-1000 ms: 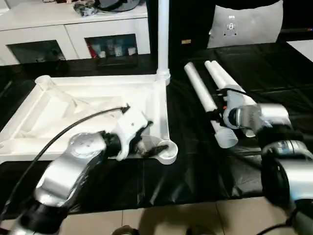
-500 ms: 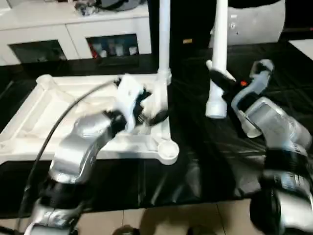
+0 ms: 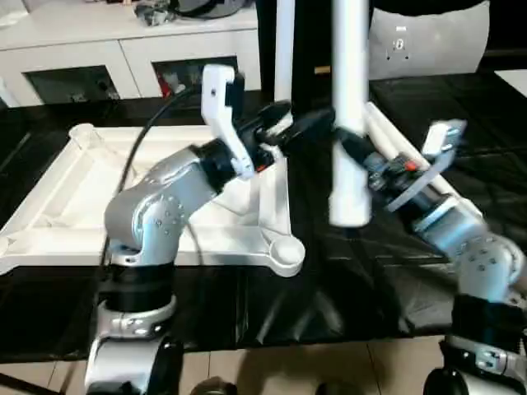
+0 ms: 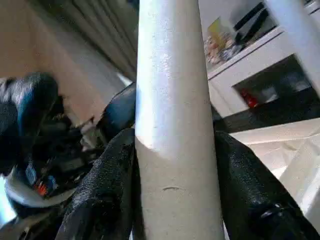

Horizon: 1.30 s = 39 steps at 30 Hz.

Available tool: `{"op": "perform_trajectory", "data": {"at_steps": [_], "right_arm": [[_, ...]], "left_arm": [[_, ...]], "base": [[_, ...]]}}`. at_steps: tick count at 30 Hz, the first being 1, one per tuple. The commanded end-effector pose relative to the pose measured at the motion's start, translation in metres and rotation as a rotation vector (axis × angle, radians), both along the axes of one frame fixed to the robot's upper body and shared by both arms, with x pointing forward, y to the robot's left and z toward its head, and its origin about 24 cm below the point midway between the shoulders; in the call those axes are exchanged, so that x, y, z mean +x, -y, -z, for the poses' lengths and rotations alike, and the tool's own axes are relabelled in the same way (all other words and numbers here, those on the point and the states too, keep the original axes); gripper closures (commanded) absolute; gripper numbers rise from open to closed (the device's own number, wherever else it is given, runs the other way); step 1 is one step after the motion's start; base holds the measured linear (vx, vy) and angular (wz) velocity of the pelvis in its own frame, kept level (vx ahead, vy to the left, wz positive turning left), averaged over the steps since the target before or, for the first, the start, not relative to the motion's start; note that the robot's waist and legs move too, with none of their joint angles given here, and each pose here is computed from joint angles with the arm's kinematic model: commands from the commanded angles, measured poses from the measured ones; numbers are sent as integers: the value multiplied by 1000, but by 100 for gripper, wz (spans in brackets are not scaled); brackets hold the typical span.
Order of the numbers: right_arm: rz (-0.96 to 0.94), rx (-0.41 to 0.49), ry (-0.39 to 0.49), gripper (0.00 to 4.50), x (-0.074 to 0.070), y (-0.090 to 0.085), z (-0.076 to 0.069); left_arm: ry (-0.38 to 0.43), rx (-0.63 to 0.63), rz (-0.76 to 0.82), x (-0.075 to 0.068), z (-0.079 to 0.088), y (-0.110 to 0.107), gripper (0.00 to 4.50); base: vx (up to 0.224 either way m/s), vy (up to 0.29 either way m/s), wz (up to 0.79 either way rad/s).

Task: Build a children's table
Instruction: Pick table leg

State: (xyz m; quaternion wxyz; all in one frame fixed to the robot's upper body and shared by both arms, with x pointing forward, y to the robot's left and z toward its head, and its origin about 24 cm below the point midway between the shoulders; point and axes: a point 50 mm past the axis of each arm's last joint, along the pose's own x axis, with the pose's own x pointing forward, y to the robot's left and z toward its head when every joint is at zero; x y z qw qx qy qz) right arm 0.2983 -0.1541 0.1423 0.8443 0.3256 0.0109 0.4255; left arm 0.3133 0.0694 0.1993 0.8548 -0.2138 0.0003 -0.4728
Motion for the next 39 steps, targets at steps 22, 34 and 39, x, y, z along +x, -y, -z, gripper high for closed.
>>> {"op": "perform_trajectory", "data": {"at_steps": [22,34,39], "right_arm": [[78,-317,214,266,-14,-58,11],[113,-377,256,266,-15,-62,19],[119,-389,266,266,-13,-63,21]], "left_arm": [[157,219,-148,-6,14,14,35],[252,313,-263,-5,20,6,35],[311,356,-307,-2,18,3,35]], "base": [[0,0,0],[0,0,0],[0,0,0]]}}
